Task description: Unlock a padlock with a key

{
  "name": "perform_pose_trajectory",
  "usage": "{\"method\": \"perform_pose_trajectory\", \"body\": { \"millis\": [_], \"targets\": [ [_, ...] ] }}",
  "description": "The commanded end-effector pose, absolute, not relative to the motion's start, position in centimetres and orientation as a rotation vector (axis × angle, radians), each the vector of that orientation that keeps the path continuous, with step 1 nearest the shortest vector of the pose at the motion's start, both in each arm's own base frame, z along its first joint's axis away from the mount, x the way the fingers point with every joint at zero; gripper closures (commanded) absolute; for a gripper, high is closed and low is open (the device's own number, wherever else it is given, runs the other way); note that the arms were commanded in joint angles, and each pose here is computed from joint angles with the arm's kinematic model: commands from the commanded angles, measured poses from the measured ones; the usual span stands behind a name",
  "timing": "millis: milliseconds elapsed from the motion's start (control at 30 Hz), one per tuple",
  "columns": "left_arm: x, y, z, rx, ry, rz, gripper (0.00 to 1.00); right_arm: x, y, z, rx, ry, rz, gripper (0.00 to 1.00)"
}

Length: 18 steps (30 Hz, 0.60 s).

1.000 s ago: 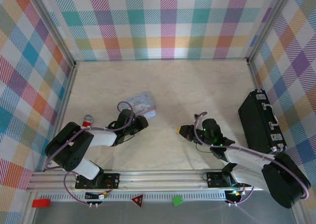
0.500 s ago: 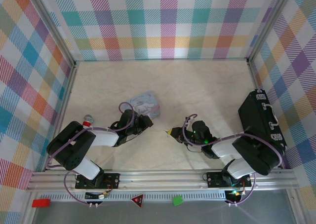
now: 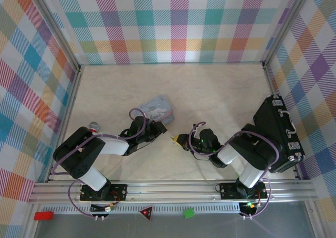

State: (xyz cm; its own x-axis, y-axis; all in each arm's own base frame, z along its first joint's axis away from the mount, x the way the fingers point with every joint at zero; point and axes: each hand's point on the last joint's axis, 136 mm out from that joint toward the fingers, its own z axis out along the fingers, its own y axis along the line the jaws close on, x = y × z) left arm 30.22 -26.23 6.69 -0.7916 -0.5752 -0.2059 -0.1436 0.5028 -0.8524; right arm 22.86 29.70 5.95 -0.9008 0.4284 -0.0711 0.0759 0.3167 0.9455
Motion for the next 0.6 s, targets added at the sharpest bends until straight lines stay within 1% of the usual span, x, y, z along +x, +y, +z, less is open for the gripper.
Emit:
{"method": "perform_pose_trajectory", "body": {
  "millis": [0, 567],
  "targets": [
    [30.03, -27.85, 8.05, -0.618, 2.257, -1.367, 0.93, 23.92, 30.67, 8.91, 0.449, 2.119, 1.742, 1.0],
    [29.98, -27.75, 8.38, -0.682, 2.215, -1.427, 0.93, 24.71, 31.19, 9.04, 0.471, 2.1, 1.751, 1.0]
  ]
}}
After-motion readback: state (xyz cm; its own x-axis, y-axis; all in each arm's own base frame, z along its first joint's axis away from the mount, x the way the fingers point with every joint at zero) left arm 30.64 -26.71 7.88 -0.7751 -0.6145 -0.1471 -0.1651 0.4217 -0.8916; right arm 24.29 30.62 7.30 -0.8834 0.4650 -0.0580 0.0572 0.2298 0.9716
